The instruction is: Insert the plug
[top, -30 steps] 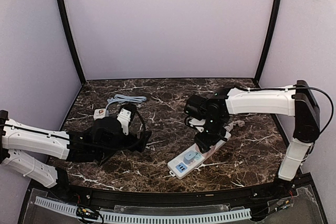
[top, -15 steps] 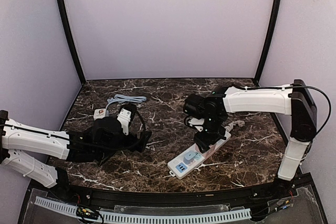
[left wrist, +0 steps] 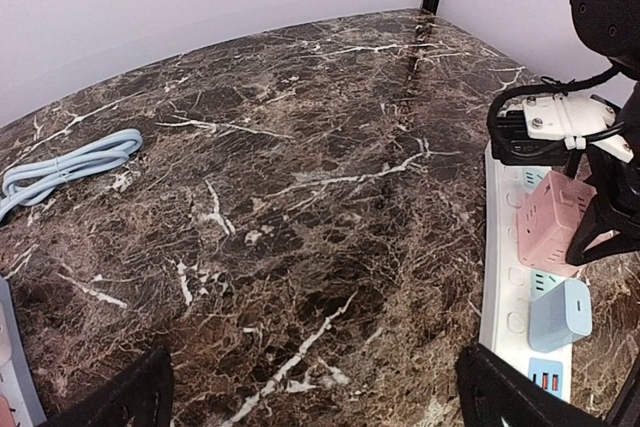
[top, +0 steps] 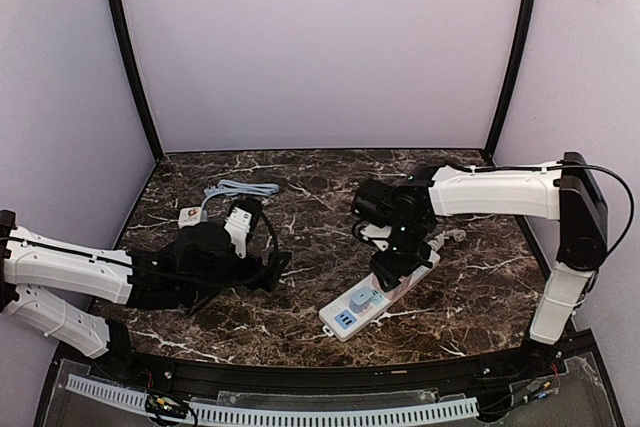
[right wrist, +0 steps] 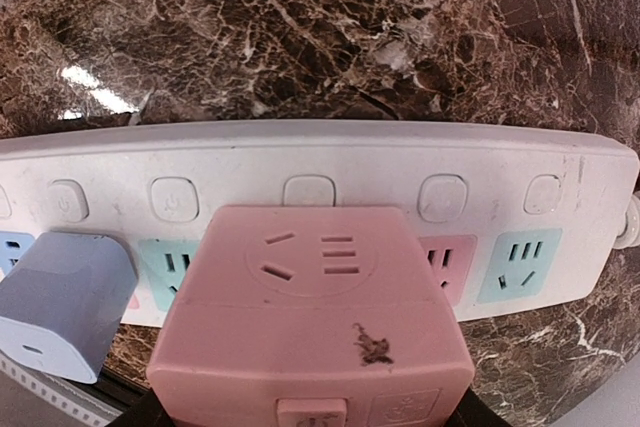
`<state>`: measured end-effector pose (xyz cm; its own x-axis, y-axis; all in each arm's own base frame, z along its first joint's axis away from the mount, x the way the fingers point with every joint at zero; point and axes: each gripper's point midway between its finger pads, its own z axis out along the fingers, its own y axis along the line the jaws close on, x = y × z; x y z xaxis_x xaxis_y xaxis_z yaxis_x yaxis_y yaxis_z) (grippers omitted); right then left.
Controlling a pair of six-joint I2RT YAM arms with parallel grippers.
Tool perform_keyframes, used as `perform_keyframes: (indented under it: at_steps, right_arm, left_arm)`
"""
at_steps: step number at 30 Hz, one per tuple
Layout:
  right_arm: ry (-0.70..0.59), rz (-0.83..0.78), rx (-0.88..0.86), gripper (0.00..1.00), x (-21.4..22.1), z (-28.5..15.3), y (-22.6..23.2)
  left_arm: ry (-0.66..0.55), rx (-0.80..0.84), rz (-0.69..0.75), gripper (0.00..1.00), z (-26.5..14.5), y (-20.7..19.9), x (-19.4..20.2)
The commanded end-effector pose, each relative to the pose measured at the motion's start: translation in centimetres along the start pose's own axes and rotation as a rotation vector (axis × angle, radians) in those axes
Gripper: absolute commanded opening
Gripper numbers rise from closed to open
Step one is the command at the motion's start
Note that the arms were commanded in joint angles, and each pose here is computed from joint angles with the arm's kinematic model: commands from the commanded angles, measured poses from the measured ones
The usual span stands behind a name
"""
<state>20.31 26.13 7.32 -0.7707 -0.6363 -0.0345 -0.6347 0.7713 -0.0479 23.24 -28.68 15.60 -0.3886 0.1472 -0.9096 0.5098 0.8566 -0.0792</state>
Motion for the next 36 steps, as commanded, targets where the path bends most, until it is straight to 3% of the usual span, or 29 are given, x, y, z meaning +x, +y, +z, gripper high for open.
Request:
perform_keyframes:
  at_steps: [1,8,22,25,33,36]
  right_arm:
    - [-0.054,0.040,0.017,0.17,-0.9,0.2,-0.3]
    - [-0.118,0.049,-0.008,0.41,-1.5,-1.8,-0.1]
    - [-0.211,0.068,-0.021,0.70,-2.1,-4.9,-0.4]
    - [-0.227,0.074,-0.021,0.81,-2.0,-5.5,-0.5]
    - [-0.269,0.087,-0.016,0.98,-1.5,-6.6,-1.0]
    - [-0.289,0.090,-0.012,0.99,-1.4,-7.2,-1.2]
  left_arm:
    - [0.001,0.022,0.009,0.99,-0.3,-0.1,0.3]
    - [0.007,0.047,0.012,0.99,-0.2,-0.6,0.4]
    - [0.020,0.112,0.032,0.99,-0.1,-1.8,0.6]
    - [0.022,0.119,0.035,0.99,-0.1,-1.9,0.7]
    - [0.016,0.125,0.038,0.99,-0.1,-2.0,0.7]
    - [0.016,0.122,0.040,0.99,0.0,-1.9,0.7]
